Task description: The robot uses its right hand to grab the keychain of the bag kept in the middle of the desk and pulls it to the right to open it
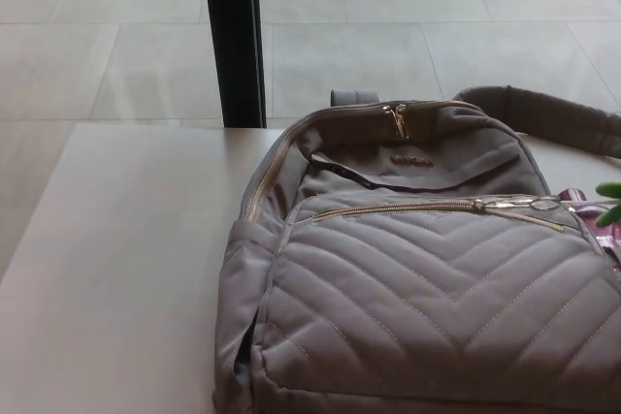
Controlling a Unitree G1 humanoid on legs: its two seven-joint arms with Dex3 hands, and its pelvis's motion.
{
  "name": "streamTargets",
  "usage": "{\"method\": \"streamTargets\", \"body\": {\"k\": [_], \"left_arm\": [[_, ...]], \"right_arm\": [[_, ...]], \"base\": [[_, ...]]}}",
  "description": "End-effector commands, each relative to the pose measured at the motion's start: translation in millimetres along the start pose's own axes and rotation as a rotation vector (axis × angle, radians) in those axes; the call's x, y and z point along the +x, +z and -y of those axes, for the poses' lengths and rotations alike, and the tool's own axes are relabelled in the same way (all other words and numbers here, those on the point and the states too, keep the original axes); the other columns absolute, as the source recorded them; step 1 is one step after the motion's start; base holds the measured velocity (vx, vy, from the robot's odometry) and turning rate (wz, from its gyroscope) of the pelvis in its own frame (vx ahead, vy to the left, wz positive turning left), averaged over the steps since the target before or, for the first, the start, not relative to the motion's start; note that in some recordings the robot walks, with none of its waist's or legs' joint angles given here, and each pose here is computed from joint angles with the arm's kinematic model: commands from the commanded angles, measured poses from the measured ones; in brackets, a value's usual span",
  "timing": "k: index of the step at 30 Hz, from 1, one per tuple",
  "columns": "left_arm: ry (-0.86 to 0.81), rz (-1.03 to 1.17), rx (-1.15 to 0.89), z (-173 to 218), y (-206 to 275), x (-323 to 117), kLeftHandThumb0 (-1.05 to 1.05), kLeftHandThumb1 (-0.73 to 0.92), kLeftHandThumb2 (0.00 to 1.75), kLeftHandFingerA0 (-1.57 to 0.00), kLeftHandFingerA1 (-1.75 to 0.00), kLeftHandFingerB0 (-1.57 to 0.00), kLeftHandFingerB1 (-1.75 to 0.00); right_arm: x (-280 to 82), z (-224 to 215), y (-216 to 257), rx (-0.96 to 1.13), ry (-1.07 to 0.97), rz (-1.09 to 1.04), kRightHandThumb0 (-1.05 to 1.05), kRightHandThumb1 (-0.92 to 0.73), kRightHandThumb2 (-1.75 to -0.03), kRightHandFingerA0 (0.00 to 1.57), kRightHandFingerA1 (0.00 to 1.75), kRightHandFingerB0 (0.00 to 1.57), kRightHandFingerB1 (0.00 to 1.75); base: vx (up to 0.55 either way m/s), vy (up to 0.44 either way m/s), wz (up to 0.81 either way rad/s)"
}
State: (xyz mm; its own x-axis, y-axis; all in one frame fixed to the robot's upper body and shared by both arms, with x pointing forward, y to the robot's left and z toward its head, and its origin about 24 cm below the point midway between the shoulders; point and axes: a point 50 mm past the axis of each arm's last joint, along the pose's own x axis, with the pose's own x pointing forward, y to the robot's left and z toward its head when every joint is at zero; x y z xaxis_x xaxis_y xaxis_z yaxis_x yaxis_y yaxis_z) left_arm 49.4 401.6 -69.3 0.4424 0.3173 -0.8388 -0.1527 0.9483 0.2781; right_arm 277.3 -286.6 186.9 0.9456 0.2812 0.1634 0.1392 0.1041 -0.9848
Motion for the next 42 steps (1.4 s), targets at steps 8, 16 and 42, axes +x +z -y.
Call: {"method": "streamTargets", "body": {"k": [8, 16, 42], "left_arm": [[0.005, 0.023, 0.031, -7.5, 3.0, -3.7, -0.72, 0.62, 0.59, -0.62, -0.71, -0.56, -0.59], [0.014, 0.015, 0.010, -7.1, 1.4, -2.8, -0.72, 0.62, 0.59, -0.64, -0.70, -0.57, -0.58], [0.021, -0.004, 0.030, -5.3, -2.3, -1.4, -0.74, 0.62, 0.59, -0.66, -0.68, -0.58, -0.57]], "right_arm": [[-19.5, 3.5, -25.9, -0.062, -0.034, -0.102, -0.14, -0.43, -1.08, 0.89, 1.75, 0.74, 1.49], [-29.1, 3.5, -32.0, -0.081, -0.032, -0.153, -0.12, -0.48, -0.99, 0.87, 1.75, 0.73, 1.47], [-52.6, -5.9, -47.8, -0.056, 0.001, -0.242, -0.10, -0.50, -0.91, 0.89, 1.72, 0.82, 1.19]], "base": [[0.00, 0.000, 0.00], [0.00, 0.000, 0.00], [0.00, 0.000, 0.00]]}}
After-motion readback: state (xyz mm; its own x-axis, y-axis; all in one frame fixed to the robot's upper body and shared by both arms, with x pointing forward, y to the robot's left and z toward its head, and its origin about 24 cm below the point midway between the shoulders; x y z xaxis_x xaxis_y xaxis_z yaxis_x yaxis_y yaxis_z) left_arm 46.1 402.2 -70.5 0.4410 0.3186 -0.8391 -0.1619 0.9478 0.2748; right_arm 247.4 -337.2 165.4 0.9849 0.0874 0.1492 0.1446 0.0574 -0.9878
